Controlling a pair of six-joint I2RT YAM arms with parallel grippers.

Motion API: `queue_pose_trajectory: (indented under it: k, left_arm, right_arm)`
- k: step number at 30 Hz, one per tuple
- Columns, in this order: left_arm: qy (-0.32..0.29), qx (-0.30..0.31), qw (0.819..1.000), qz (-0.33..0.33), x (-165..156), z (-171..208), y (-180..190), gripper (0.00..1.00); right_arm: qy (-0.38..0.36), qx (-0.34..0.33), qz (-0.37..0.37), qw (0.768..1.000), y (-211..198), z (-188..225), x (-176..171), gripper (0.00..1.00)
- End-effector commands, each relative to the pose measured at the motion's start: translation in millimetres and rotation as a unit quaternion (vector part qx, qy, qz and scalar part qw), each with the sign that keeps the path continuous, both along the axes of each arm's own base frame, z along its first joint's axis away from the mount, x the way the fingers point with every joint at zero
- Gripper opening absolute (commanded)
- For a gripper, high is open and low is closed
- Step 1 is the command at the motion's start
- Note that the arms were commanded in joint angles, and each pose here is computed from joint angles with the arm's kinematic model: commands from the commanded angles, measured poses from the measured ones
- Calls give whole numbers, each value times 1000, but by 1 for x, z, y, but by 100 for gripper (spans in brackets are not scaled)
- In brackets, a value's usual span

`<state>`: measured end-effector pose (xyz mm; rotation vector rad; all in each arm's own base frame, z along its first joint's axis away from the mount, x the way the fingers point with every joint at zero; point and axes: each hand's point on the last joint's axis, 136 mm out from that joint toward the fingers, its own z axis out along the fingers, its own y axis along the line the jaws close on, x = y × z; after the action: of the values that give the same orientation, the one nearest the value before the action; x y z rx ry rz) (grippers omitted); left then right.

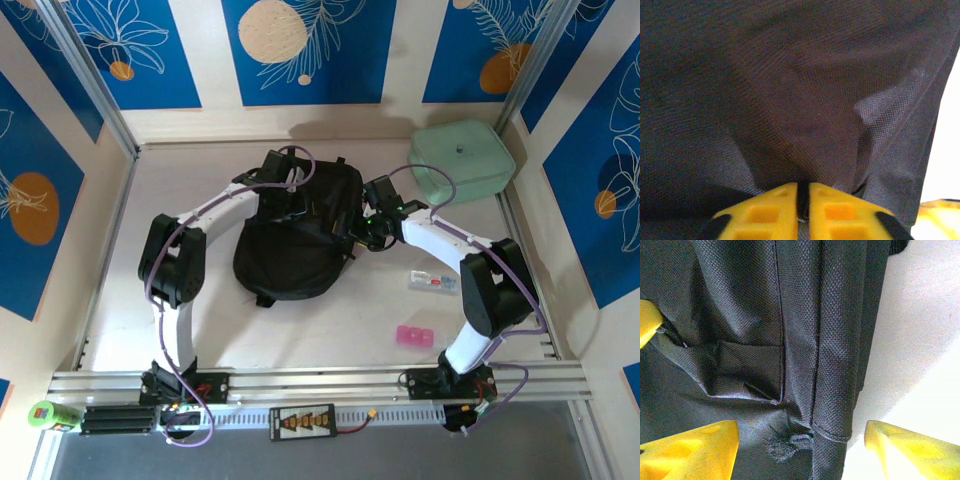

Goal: Pack books, pencil case, and school supplies into a backpack

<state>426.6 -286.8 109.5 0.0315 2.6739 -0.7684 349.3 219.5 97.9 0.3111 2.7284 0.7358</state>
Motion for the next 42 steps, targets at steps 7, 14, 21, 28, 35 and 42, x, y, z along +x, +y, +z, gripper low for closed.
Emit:
queue_pose_trajectory:
  k: [7,14,21,28,35,42]
  left_arm:
    - [-30,37,999,-4,-6,18,7,0]
    - [-64,131,989,4,-4,26,41,0]
    - [-98,245,964,26,10,29,95,0]
    - [-81,276,954,84,17,28,160,0]
    - [-56,266,954,122,1,16,199,0]
    - [-32,252,959,129,-43,8,207,0]
  right_arm:
    - [19,-57,-9,998,-3,-16,-1,64]
    - [41,-146,-35,988,-19,-38,0,34]
    - [39,-169,-52,984,-31,-44,1,10]
    - [26,-184,-47,981,-38,-43,5,4]
    - [-13,-177,14,984,-24,-35,21,3]
    - [-83,-155,104,979,5,-20,55,5]
